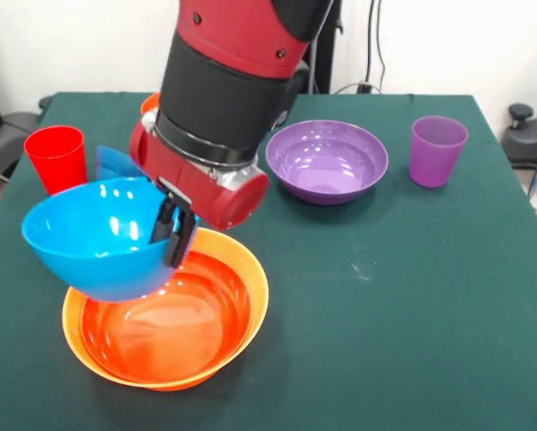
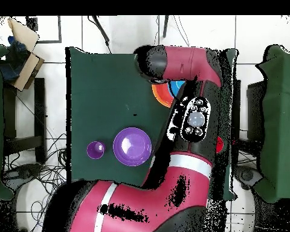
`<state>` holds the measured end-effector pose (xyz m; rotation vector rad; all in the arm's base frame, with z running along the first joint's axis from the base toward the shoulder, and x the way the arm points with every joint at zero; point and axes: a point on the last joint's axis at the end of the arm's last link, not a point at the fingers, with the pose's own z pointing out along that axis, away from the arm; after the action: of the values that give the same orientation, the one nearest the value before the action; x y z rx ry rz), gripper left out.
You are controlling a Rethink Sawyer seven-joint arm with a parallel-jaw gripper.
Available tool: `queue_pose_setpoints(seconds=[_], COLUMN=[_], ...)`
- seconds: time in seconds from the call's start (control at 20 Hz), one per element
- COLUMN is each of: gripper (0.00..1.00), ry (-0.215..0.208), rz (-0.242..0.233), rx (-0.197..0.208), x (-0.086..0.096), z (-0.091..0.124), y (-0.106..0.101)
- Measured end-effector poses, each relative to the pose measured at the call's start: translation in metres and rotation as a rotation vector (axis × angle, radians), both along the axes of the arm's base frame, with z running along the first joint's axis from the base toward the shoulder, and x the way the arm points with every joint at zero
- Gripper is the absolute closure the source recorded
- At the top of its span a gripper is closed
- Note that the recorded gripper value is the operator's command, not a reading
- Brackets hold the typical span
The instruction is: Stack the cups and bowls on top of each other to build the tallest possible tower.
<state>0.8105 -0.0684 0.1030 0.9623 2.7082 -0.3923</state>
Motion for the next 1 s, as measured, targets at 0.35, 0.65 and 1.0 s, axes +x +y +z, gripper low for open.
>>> queue_pose_setpoints(seconds=[0.35,0.65,1.0], gripper=[1.00,1.00,1.00], ry=[0.004,0.032,0.057], rz=[0.007,0.010,0.022], rx=[0.072,0.100,0.099], x=[0.002,0.007,0.008], z=[-0.019,-0.022,-0.025], y=[0.020,0.035,0.039])
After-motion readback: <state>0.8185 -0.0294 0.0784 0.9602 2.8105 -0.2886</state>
